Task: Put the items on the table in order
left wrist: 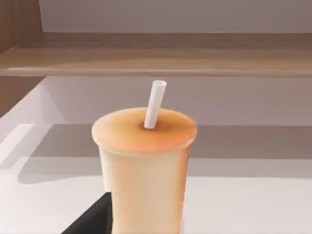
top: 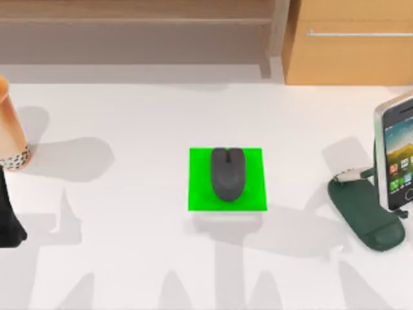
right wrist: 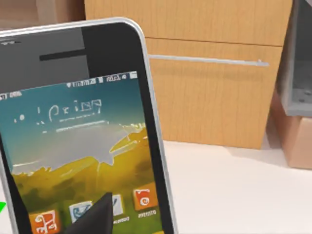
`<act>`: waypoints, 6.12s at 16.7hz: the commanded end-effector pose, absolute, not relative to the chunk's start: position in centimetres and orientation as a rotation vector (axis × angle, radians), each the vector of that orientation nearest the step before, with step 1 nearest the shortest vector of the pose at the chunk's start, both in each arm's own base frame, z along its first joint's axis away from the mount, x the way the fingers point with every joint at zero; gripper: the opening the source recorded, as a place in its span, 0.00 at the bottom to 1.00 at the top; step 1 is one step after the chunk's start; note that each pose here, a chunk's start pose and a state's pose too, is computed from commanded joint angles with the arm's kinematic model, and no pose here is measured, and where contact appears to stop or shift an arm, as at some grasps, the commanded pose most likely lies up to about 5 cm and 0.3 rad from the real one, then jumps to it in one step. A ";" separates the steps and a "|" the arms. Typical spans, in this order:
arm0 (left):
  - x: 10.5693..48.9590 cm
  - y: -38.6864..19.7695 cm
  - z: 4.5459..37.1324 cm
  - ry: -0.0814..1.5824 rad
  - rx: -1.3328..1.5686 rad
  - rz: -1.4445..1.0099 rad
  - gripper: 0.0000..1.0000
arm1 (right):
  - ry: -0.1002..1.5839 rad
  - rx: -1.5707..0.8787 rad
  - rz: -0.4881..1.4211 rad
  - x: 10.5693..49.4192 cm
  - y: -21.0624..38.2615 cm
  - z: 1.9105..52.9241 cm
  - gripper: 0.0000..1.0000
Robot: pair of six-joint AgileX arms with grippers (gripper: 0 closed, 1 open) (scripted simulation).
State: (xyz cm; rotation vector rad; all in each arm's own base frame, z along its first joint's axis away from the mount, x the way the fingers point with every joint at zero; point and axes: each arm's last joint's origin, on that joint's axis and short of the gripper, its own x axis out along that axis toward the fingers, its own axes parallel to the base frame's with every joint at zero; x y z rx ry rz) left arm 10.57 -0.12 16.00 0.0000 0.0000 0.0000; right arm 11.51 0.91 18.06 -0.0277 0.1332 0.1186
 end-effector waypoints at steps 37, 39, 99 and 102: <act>22.8 4.0 10.4 0.139 -0.069 0.001 1.00 | 0.000 0.000 0.000 10.6 -0.1 16.0 1.00; 23.7 4.1 9.8 0.130 -0.047 -0.011 1.00 | 0.000 0.000 0.000 10.6 -0.1 16.0 1.00; 33.7 1.4 18.1 -0.172 0.017 -0.082 0.00 | 0.000 0.000 0.000 10.6 -0.1 16.0 1.00; 36.2 -1.2 21.5 -0.205 -0.002 -0.113 0.00 | 0.000 0.000 0.000 10.6 -0.1 16.0 1.00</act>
